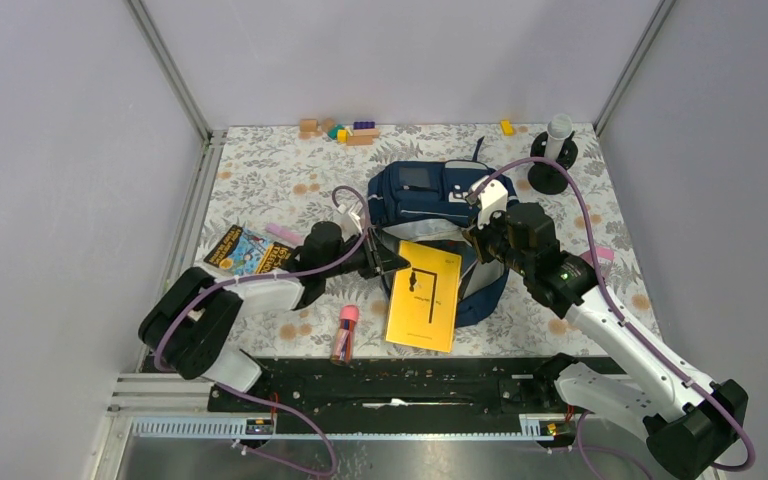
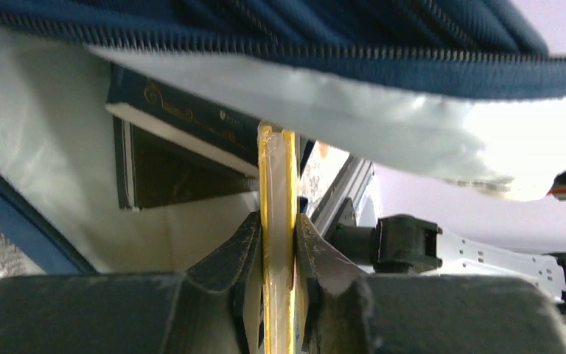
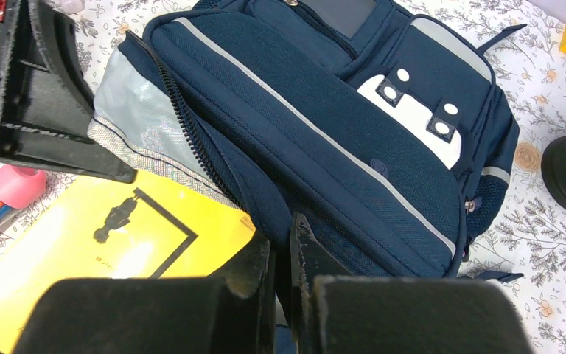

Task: Pack the student bag
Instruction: Place the book in the student bag.

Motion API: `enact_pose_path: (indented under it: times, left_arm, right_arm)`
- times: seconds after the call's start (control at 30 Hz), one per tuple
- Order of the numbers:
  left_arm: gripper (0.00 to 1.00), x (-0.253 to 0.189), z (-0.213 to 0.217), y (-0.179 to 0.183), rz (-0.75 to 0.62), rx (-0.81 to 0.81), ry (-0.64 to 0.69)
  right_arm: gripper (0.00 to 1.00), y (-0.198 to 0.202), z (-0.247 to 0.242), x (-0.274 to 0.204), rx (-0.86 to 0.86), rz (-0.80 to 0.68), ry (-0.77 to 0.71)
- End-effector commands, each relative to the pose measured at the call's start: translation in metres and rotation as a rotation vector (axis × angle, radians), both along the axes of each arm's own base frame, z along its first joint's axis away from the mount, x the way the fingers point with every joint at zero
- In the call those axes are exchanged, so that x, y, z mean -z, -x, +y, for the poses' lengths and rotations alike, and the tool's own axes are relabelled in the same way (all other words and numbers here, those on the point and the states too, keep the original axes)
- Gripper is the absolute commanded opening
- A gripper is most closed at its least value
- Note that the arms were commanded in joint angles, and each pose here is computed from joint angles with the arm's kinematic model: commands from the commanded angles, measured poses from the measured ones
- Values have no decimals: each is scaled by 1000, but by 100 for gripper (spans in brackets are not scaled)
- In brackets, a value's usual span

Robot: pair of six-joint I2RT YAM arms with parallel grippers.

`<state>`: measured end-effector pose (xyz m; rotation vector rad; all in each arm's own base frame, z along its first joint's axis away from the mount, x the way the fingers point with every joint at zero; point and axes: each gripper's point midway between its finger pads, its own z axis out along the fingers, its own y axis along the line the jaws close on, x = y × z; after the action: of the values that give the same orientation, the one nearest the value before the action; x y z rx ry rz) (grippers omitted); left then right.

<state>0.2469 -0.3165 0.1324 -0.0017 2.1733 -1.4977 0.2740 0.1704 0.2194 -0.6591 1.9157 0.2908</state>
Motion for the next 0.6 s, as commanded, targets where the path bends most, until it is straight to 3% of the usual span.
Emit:
enact_pose_path:
  times: [0.0,0.27,0.57]
  left_arm:
    - [0,-47,-10,-54,-210,-151,88]
    - [0,-49,-12,-83,-285,-228,80]
    - [0,-17,-8,-104,-305,-276,-72]
  right_arm:
    - [0,-6,2,-51,32,-111,-112]
    - [0,-5,0,-47,38,-99,-109]
    - [0,-2,-2,-46,42,-96,-112]
